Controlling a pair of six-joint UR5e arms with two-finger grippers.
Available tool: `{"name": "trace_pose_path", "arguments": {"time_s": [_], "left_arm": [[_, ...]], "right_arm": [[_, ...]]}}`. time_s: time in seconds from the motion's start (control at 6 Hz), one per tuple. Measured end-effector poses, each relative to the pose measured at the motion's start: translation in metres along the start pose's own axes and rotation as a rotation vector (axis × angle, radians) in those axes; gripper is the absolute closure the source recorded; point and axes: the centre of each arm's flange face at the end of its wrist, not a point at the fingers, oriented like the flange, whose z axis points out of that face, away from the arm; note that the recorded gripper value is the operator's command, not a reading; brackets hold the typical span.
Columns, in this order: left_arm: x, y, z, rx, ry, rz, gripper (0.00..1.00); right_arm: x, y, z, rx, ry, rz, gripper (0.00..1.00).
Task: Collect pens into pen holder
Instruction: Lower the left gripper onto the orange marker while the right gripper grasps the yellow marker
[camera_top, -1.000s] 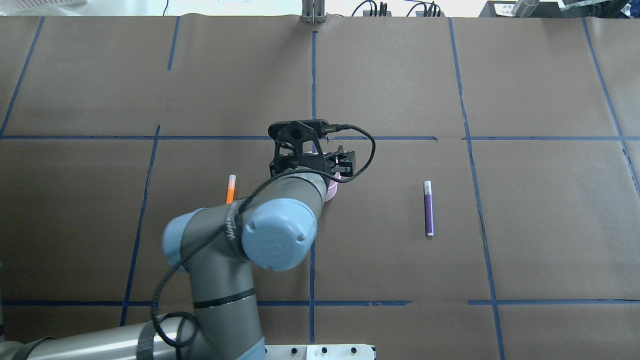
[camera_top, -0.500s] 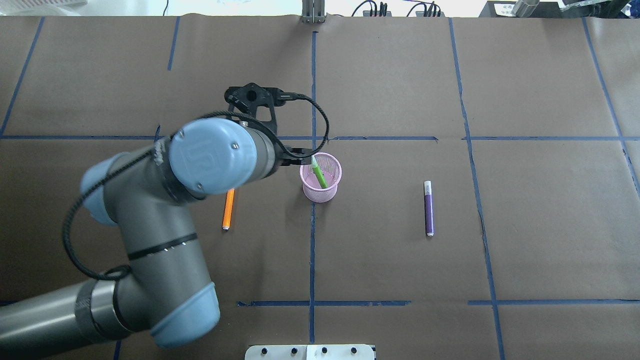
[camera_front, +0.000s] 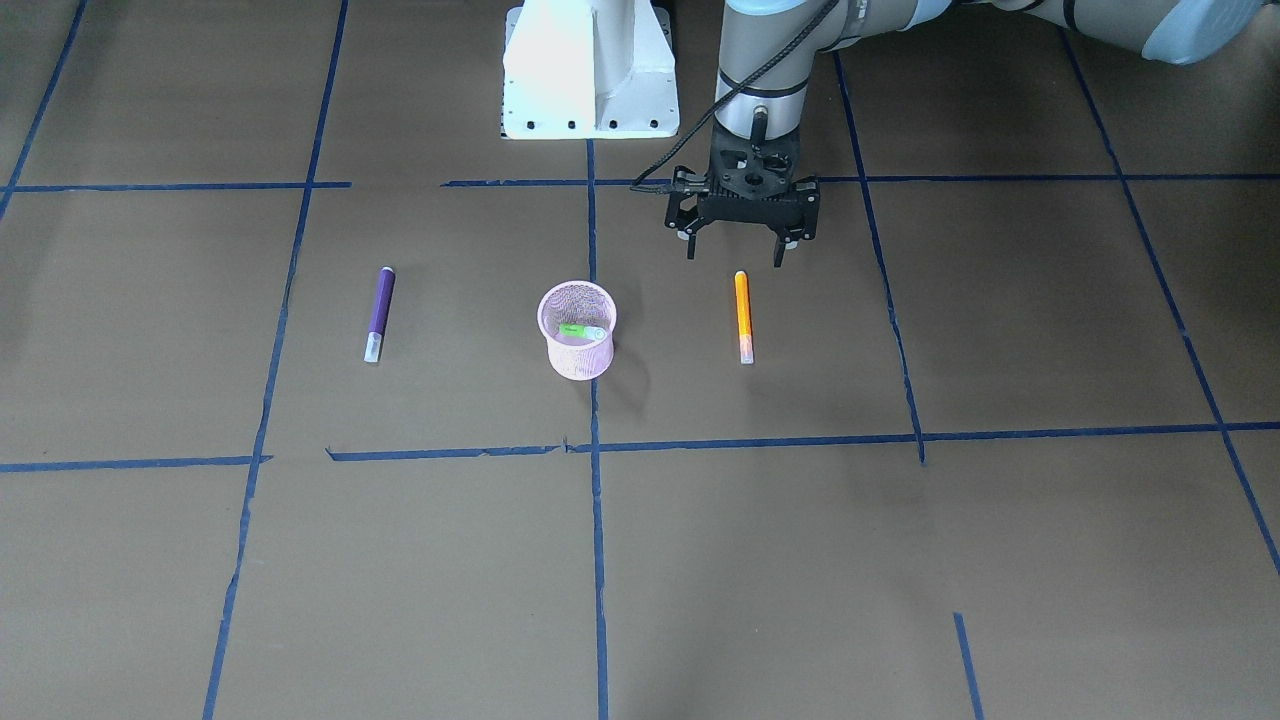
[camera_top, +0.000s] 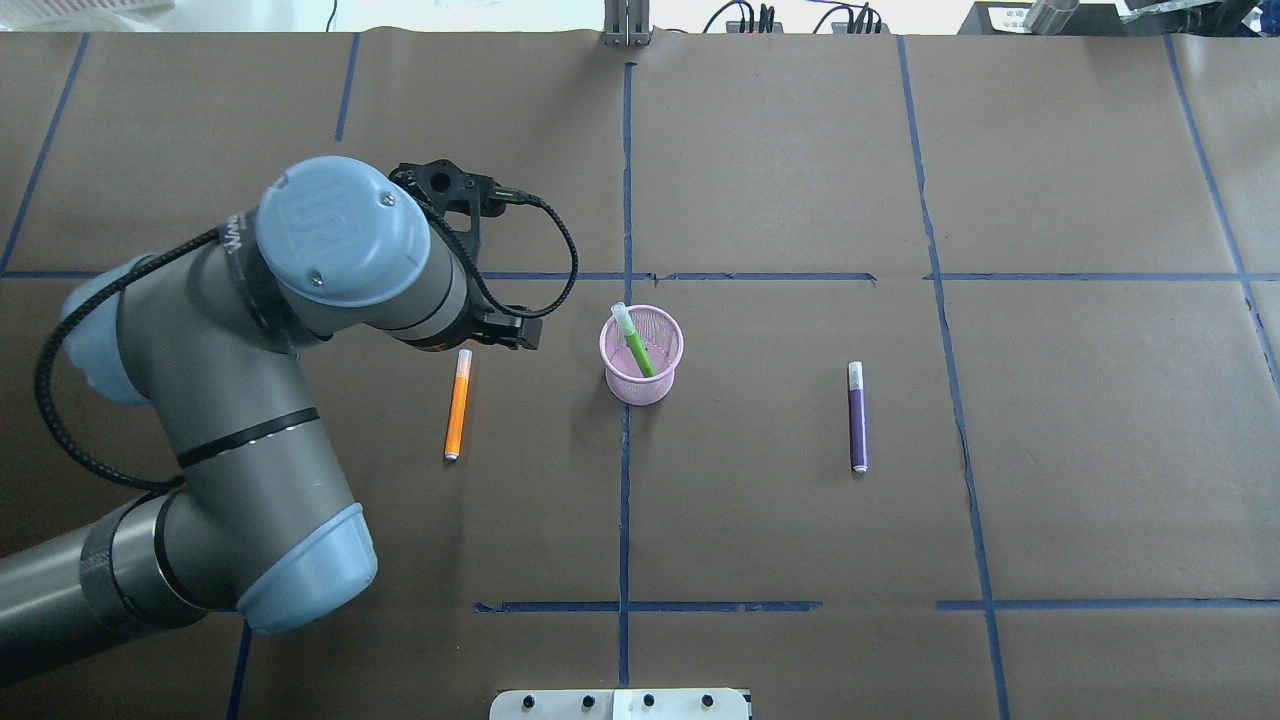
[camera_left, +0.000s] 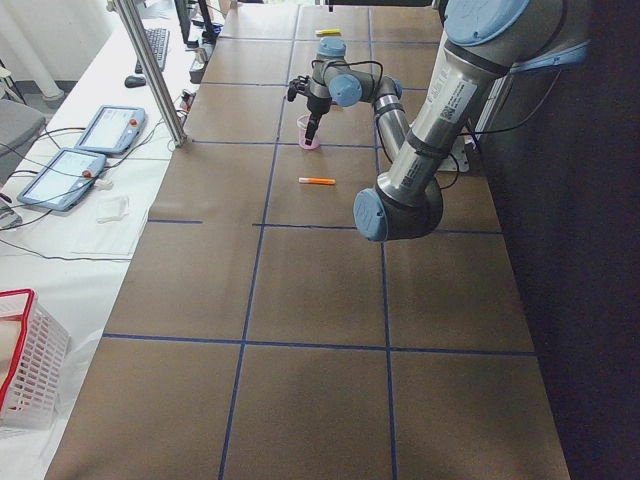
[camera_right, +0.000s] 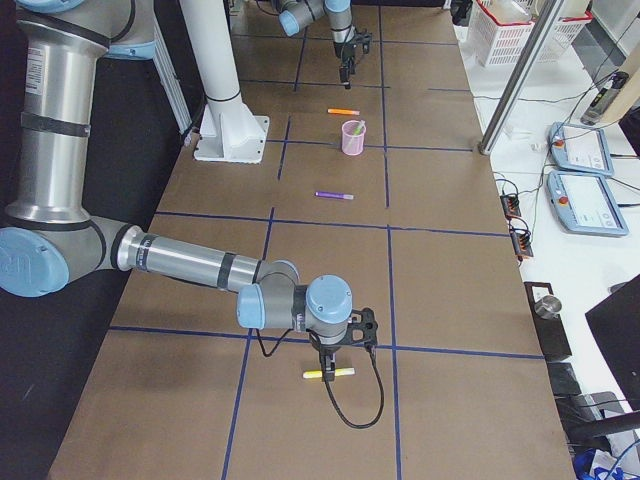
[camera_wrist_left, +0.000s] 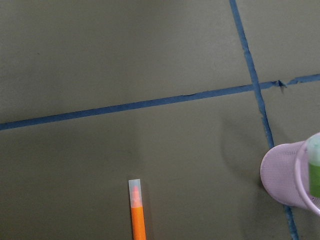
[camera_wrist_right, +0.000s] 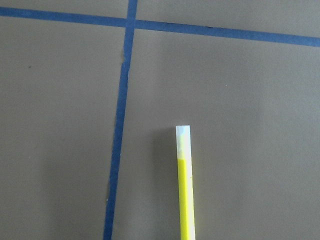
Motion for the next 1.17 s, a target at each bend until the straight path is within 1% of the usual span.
{"name": "trace_pose_path", "arguments": {"time_s": [0.17, 0.33, 0.67, 0.83, 1.0, 1.17], "left_arm": [[-0.003, 0.001, -0.004, 0.0, 0.006, 0.006, 0.0], [-0.006, 0.004, -0.007, 0.001, 0.01, 0.008, 0.0], [-0.011, 0.007, -0.009, 0.002, 0.012, 0.009, 0.0], [-0.011, 0.008, -0.009, 0.002, 0.013, 0.01, 0.0], [-0.011, 0.008, -0.009, 0.001, 0.013, 0.01, 0.0], [-0.011, 0.008, -0.009, 0.001, 0.013, 0.01, 0.0]], "right_arm": [[0.005, -0.009, 0.026, 0.017, 0.001, 0.003, 0.08], [0.003, -0.019, 0.044, 0.02, 0.002, -0.01, 0.09], [-0.004, -0.032, 0.074, -0.02, 0.016, -0.041, 0.16], [-0.003, -0.032, 0.083, -0.036, 0.023, -0.047, 0.22], [0.0, -0.031, 0.087, -0.046, 0.028, -0.046, 0.24], [0.002, -0.029, 0.092, -0.057, 0.031, -0.044, 0.39]]}}
